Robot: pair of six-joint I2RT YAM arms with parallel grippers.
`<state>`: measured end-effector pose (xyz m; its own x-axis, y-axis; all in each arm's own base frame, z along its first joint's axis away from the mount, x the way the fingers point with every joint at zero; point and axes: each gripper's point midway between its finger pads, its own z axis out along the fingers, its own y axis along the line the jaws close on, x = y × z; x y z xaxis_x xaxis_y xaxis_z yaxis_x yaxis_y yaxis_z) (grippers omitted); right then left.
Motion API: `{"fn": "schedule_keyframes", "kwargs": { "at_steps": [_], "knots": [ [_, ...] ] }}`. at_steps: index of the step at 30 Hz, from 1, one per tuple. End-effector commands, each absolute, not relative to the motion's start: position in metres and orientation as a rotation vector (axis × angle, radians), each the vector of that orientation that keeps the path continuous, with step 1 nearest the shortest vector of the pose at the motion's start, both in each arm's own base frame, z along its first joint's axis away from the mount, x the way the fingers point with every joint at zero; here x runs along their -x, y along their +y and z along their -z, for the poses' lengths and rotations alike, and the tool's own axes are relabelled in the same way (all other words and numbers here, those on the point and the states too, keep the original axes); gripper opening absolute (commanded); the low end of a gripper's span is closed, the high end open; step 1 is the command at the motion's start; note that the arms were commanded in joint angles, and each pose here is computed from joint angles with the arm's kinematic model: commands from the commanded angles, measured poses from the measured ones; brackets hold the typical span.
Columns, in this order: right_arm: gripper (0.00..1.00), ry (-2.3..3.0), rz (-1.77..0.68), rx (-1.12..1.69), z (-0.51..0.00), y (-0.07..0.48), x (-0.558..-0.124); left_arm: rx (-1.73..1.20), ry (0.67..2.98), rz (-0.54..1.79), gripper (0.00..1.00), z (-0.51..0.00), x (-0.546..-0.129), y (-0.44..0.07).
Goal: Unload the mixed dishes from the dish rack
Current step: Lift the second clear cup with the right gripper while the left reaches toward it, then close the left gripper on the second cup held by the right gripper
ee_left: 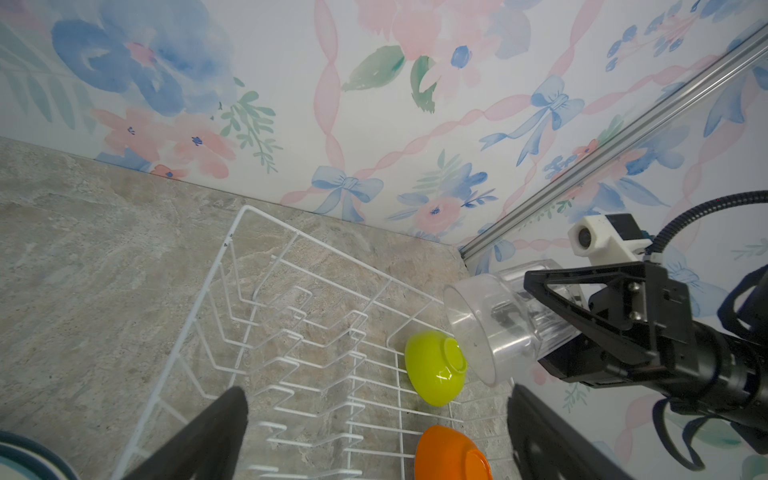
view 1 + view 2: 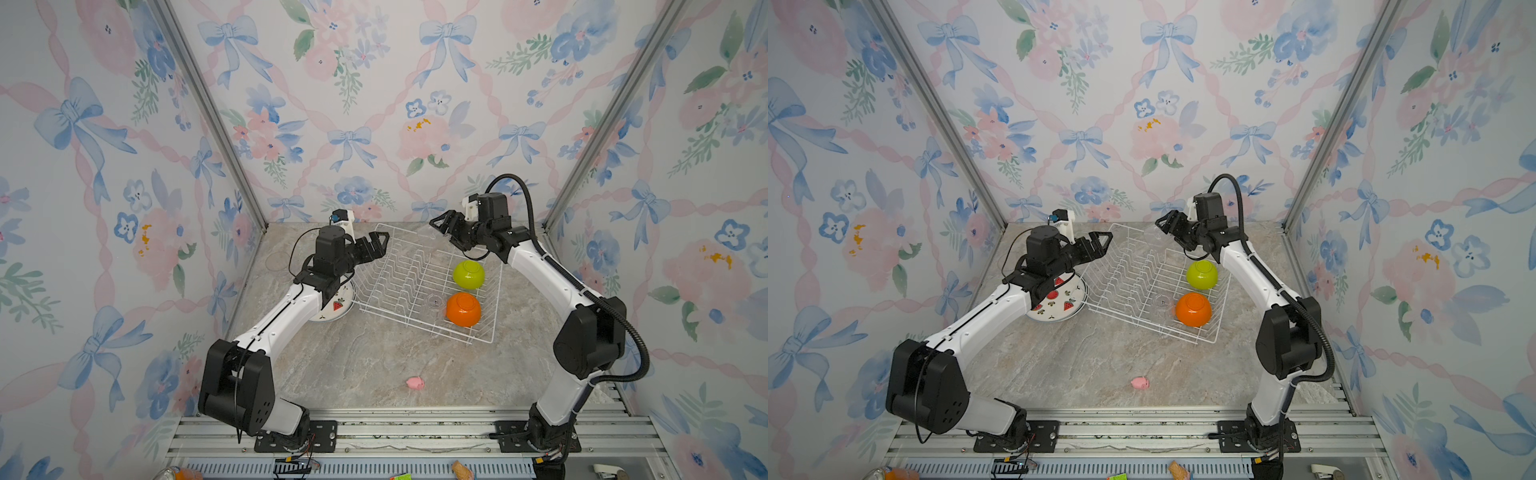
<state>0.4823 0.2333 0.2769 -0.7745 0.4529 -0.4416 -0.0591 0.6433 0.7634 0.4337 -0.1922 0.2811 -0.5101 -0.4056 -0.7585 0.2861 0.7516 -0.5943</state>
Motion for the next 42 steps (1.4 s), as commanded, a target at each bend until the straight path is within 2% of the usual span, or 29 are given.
{"fn": "schedule_keyframes", "kwargs": {
  "at_steps": [1, 9, 18, 42],
  "knots": [
    [0.56, 2.115, -1.172, -0.271, -0.323, 0.235, -0.476, 0.065, 1.884, 0.908, 0.98, -0.298, -0.437, -0.203],
    [0.56, 2.012, -1.389, -0.269, -0.341, 0.249, -0.473, 0.035, 1.875, 0.977, 0.98, -0.304, -0.439, -0.217],
    [0.56, 1.969, -1.499, -0.286, -0.344, 0.256, -0.469, -0.028, 1.858, 1.032, 0.98, -0.313, -0.441, -0.239],
    [0.56, 1.923, -1.6, -0.261, -0.361, 0.265, -0.464, -0.211, 1.764, 1.258, 0.93, -0.345, -0.431, -0.295]
  ]
}}
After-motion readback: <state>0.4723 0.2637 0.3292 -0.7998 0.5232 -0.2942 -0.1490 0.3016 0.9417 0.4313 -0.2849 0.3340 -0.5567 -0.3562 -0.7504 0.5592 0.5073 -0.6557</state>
